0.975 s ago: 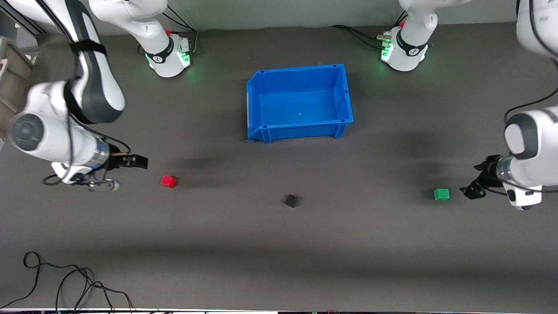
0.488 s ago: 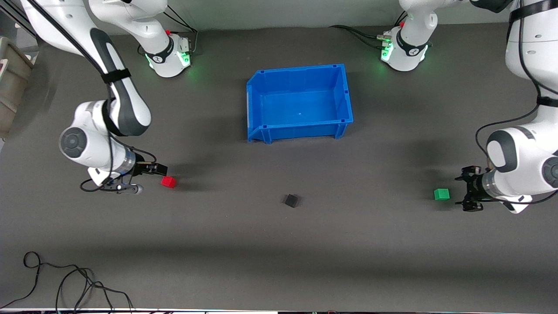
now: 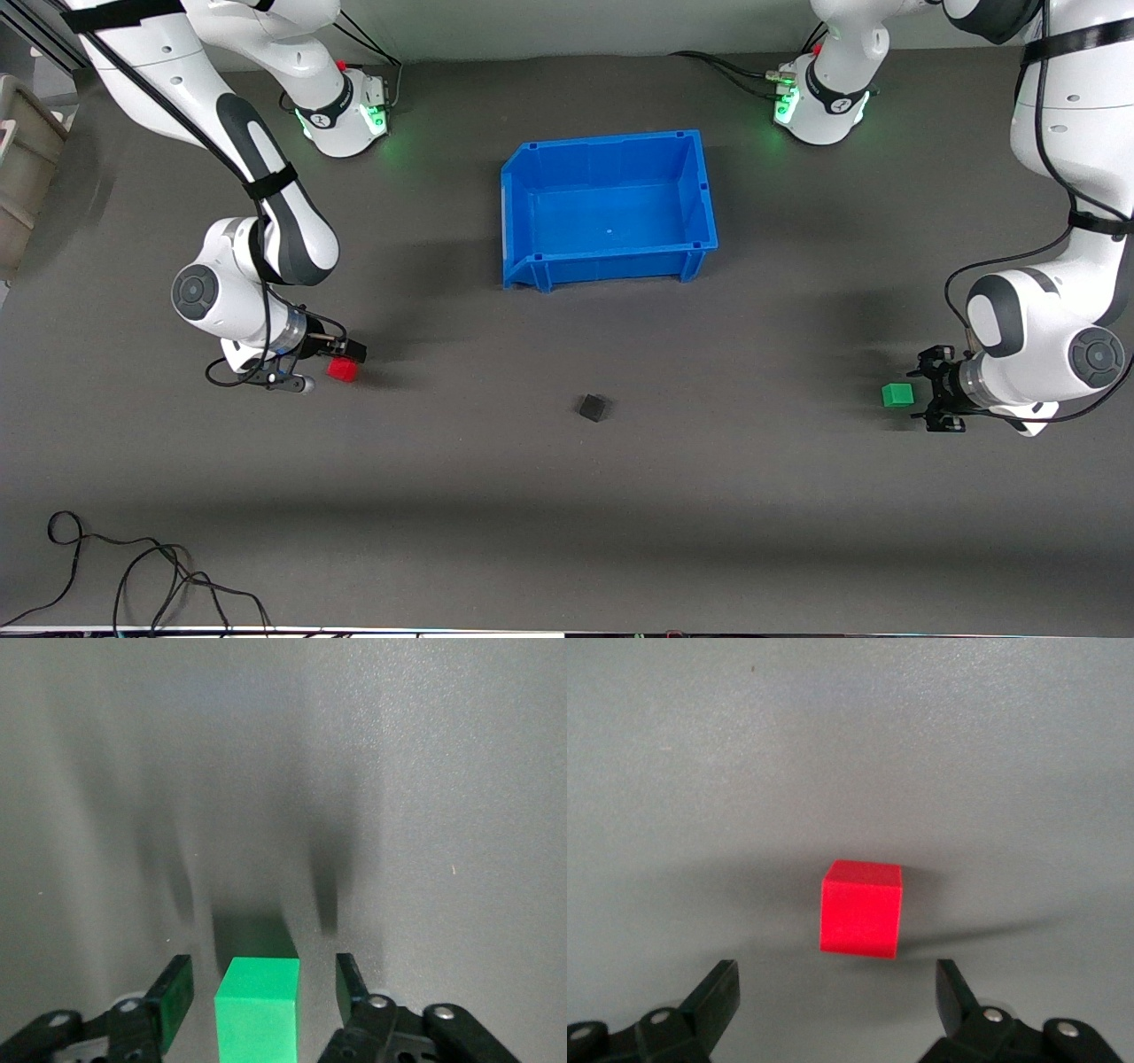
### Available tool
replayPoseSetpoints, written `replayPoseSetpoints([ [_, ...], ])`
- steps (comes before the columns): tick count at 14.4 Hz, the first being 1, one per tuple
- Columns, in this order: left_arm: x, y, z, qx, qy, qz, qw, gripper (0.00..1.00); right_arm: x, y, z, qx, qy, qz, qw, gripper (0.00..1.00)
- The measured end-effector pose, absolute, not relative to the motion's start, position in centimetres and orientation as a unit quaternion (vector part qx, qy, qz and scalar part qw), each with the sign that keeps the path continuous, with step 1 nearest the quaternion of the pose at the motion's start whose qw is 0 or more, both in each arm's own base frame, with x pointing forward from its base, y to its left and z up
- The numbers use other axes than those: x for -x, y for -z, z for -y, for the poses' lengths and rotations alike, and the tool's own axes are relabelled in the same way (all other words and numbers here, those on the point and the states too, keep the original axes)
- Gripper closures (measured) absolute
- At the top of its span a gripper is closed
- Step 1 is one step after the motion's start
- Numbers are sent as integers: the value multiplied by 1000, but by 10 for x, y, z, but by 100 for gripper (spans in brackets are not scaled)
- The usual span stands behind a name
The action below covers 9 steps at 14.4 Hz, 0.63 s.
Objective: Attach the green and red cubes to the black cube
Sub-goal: 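Close the right gripper on the red cube while the left gripper grasps green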
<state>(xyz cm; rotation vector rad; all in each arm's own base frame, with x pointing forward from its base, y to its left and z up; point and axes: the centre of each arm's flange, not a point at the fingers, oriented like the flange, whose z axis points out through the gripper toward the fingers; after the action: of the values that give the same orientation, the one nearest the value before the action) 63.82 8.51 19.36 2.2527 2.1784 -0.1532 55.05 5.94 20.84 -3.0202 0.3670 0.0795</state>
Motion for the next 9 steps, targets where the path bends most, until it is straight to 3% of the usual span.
replayPoseSetpoints([
  [5,-638,-183,-82,-718,49,-695,2,34,-558,-195,-59,990,-22,-135,46,4],
  [7,-639,-184,-79,-720,49,-692,2,52,-562,-191,-60,989,-23,-137,45,4],
  [9,-640,-184,-77,-722,48,-690,2,58,-568,-189,-58,988,-20,-147,44,5],
])
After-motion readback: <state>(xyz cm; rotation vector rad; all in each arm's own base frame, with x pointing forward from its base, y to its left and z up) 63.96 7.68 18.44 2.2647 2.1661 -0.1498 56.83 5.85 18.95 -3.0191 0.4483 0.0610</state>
